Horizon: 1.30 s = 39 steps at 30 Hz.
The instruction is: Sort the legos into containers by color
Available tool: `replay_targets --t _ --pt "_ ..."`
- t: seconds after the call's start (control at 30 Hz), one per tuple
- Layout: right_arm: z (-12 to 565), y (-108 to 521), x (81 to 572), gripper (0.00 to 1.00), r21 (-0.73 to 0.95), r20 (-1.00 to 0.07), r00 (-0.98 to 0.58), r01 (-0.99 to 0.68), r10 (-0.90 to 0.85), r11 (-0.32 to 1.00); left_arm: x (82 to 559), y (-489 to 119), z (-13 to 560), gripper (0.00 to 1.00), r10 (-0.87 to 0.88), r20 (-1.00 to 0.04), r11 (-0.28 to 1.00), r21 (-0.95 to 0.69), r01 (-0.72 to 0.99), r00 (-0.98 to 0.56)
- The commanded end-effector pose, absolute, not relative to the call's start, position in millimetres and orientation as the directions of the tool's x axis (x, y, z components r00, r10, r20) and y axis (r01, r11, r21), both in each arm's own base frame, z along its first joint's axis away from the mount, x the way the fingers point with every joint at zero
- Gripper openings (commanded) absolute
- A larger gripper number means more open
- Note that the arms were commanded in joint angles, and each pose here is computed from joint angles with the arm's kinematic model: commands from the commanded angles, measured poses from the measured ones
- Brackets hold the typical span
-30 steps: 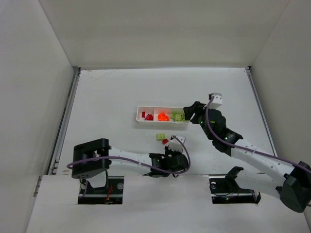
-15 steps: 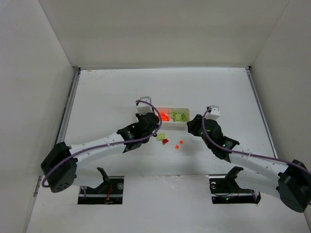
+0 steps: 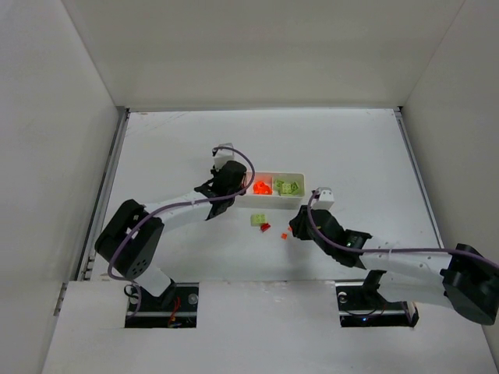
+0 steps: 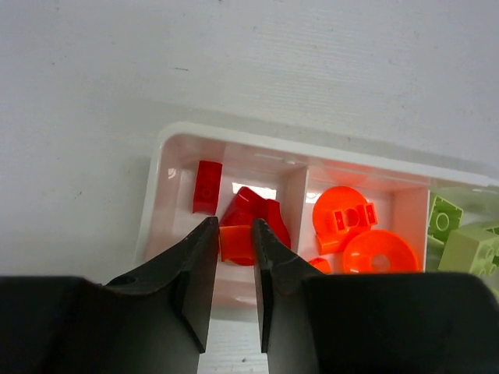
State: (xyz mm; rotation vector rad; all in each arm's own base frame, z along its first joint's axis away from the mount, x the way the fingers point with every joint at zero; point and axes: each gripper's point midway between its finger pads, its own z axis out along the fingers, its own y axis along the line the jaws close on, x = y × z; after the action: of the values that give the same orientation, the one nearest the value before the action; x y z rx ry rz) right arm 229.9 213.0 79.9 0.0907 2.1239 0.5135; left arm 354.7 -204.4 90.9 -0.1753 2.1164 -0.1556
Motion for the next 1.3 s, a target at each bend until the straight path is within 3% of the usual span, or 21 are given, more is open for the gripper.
replay_targets --t 0.0,0.2,0.37,0.6,0.93,1.03,1.17,1.27 --pt "75 225 218 0.35 0.39 -0.766 -0.6 -0.151 0.229 0.908 379 -216 118 0.23 -0.225 -0.86 0.971 -0.237 -0.032 -0.459" --pt "70 250 208 0.45 0.345 -0.772 -0.621 -0.227 0.137 0.911 389 -214 114 0.31 -0.233 -0.859 0.969 -0.245 -0.034 -0.456" --pt "76 276 213 0.62 0.3 -0.801 -0.596 -0.324 0.053 0.897 385 -209 125 0.39 -0.25 -0.864 0.964 -0.264 -0.029 -0.437" --pt "67 302 223 0.65 0.258 -0.791 -0.612 -0.356 -0.015 0.898 359 -187 140 0.46 -0.3 -0.871 0.949 -0.315 -0.026 -0.388" --pt "41 321 234 0.65 0.188 -0.767 -0.634 -0.364 -0.095 0.912 314 -135 125 0.48 -0.401 -0.849 0.914 -0.394 -0.093 -0.345" --pt "34 322 235 0.56 0.173 -0.758 -0.643 -0.358 -0.108 0.917 305 -118 117 0.49 -0.42 -0.845 0.907 -0.402 -0.124 -0.331" --pt "30 318 234 0.33 0.167 -0.746 -0.657 -0.341 -0.107 0.925 298 -91 109 0.5 -0.451 -0.844 0.892 -0.413 -0.183 -0.291" --pt "44 316 233 0.25 0.182 -0.757 -0.648 -0.338 -0.088 0.923 295 -71 103 0.52 -0.497 -0.828 0.864 -0.443 -0.24 -0.259"
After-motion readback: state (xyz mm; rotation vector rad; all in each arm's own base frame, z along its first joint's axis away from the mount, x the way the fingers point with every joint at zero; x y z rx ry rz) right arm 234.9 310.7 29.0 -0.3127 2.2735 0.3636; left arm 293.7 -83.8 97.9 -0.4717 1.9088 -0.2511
